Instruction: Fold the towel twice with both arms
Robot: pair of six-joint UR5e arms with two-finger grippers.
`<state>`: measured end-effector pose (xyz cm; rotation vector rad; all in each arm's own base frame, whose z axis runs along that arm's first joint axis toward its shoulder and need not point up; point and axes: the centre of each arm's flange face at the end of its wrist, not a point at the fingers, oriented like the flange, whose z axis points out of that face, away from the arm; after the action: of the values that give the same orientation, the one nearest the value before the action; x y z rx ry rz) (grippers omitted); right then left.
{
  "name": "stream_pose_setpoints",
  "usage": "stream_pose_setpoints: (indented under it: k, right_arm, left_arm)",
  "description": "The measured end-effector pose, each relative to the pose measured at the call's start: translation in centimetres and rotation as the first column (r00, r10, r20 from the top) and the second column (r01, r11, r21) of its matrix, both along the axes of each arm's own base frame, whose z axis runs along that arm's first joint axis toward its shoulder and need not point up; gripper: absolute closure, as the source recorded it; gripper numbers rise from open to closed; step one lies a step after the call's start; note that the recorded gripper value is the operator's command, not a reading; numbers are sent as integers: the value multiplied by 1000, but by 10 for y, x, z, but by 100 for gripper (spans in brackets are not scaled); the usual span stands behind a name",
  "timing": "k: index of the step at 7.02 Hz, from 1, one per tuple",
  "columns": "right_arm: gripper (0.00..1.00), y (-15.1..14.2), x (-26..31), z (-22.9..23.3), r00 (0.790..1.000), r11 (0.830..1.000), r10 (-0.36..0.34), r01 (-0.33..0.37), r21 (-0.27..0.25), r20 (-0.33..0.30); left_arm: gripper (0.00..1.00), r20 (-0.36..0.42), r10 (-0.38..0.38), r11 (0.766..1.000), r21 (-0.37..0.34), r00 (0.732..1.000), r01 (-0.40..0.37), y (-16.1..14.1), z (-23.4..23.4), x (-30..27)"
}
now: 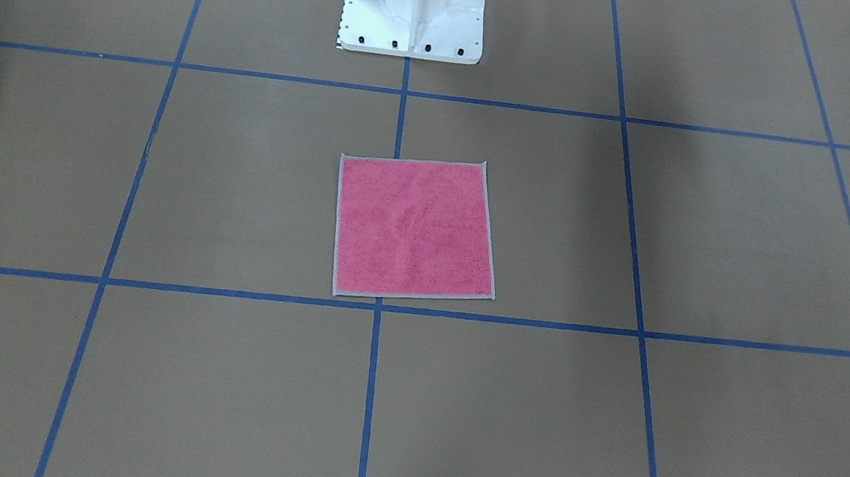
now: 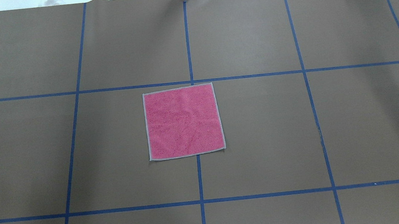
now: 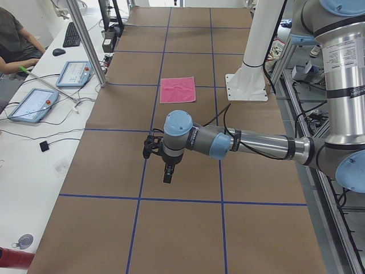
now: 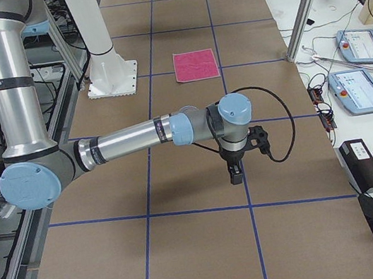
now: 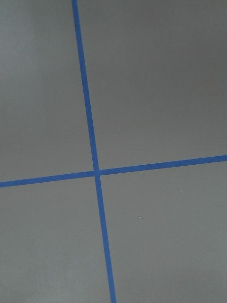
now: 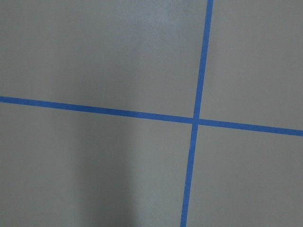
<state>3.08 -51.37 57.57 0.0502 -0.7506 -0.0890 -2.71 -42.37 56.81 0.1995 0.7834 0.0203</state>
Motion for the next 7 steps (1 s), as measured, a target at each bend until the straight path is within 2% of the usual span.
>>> stream_pose_setpoints:
  k: [3, 4, 6, 7]
  right_arm:
    - [0, 5, -3, -2, 1000, 1000, -4, 4, -1, 22]
    - [0, 5, -6, -8, 999, 1000, -8, 8, 4, 51]
    - [0, 6, -20, -22, 990, 999, 16, -12, -34, 142]
    - [1, 6, -33, -33, 986, 997, 43, -33, -63, 163]
  left_arm:
    - [0, -64, -5, 999, -48, 998, 2, 11, -2, 3]
    - [0, -79, -21, 998, -67, 997, 15, 13, -3, 4]
    - [0, -99, -48, 995, -90, 994, 39, 14, -13, 7]
    - [0, -126, -92, 989, -128, 988, 76, 13, -26, 12]
